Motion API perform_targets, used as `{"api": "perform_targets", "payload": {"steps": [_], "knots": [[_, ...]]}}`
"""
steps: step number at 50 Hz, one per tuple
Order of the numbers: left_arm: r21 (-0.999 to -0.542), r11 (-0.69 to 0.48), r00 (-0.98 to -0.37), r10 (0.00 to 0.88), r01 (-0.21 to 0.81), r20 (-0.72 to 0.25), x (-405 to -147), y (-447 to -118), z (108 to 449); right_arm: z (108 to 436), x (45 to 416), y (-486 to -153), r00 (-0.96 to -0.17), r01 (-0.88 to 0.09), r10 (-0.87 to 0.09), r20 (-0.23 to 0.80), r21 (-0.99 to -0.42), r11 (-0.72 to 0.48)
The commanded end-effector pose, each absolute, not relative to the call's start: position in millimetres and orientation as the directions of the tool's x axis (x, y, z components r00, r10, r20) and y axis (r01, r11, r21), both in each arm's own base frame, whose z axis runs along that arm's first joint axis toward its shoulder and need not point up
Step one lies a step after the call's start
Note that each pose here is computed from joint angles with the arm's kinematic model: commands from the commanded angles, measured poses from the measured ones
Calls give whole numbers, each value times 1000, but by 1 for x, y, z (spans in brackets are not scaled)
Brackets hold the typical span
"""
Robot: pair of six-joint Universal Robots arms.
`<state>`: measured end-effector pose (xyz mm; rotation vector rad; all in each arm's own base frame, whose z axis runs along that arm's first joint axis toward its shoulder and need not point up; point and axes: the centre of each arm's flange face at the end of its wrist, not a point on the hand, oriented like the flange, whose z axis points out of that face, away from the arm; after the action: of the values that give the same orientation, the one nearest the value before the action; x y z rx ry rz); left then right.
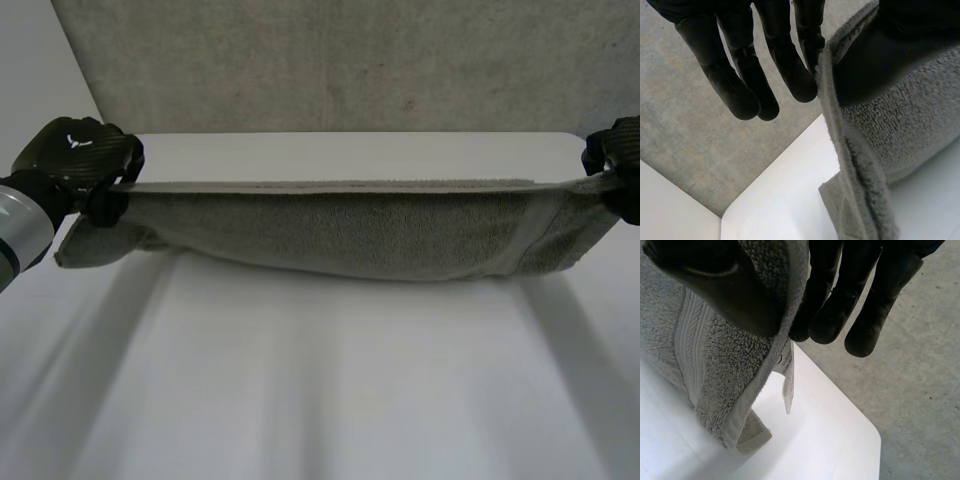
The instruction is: Fold the towel.
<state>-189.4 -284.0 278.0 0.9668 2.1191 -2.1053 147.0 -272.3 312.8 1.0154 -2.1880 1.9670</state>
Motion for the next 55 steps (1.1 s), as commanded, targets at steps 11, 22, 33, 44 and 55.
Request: {"api": "perform_targets", "payload": {"steps": [11, 22, 33, 44, 55], "knots": [[-789, -150, -649, 489, 596, -583, -224, -346, 202, 221, 143, -334, -782, -462, -558, 277, -859, 220], [-768, -237, -617, 478, 594, -625, -258, -407, 170, 188, 150, -386, -864, -414, -413, 289, -873, 256], [-752, -260, -628, 425, 606, -652, -287, -440, 135, 180, 165, -410, -878, -399, -363, 311, -896, 197], [-752, -261, -629, 422, 606, -653, -291, -449, 116, 168, 169, -420, -893, -396, -312, 324, -895, 207], [-757, -249, -637, 420, 604, -646, -302, -443, 128, 174, 175, -416, -890, -411, -298, 346, -890, 196]]}}
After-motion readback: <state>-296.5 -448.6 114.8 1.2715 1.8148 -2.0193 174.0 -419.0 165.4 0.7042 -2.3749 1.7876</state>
